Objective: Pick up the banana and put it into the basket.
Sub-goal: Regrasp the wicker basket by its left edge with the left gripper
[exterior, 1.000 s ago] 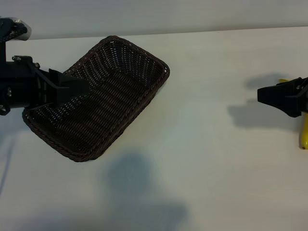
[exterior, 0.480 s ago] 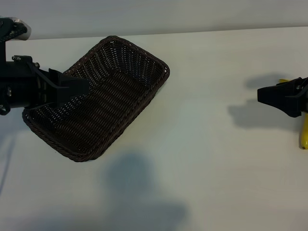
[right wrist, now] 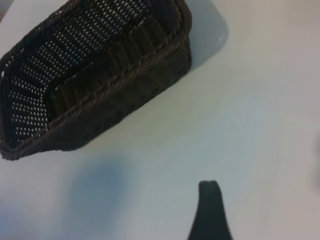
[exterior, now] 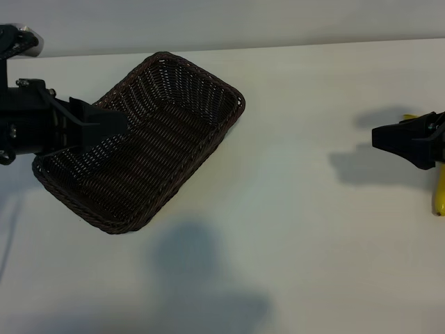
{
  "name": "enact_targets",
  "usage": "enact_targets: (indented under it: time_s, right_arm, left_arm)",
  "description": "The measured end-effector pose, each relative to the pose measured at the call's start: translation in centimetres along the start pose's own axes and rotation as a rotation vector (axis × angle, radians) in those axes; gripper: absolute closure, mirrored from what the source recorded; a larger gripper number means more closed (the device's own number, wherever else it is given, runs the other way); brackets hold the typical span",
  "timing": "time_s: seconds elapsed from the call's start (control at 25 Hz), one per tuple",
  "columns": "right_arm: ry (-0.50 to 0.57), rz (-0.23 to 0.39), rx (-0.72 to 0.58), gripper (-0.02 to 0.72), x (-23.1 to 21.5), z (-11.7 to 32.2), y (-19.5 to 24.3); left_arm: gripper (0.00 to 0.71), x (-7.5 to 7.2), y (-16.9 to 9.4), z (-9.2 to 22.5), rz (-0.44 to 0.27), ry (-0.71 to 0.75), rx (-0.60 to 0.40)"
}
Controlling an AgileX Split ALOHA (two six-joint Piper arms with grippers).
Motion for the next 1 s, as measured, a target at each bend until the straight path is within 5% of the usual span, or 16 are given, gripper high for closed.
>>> enact_targets:
  time_s: [0.16, 0.4, 0.8, 1.0]
  right_arm:
    - [0.0, 0.0, 0.0, 0.16, 0.0, 0.0, 0.0]
    - [0.0, 0.0, 0.0, 0.16, 0.0, 0.0, 0.0]
    - [0.02, 0.0, 0.0, 0.16, 0.0, 0.0, 0.0]
    - [0.023, 0.0, 0.0, 0.16, 0.0, 0.0, 0.0]
  left_arm:
    - [0.227, -0.2, 0.0, 0.1, 0.011, -0.092, 0.007]
    - [0.227, 0.3, 0.0, 0.8, -0.033, -0.523, 0.048]
    - [0.227, 5.1, -2.5, 5.9, -0.437, -0.928, 0.237]
    - [0.227, 5.6, -3.1, 6.4, -0.49, -1.034, 0.238]
Point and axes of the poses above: a point on each arm's last joint axis where the gripper is mounted, y pointing out along that axis toward the gripper, x along the wrist's bending axis when the last joint is at zero, z = x × y, the point moved 6 cm from there along y, pointing out along that axis toward the gripper, and after that the axes turned 4 degrees about y, right-handed, at the moved point
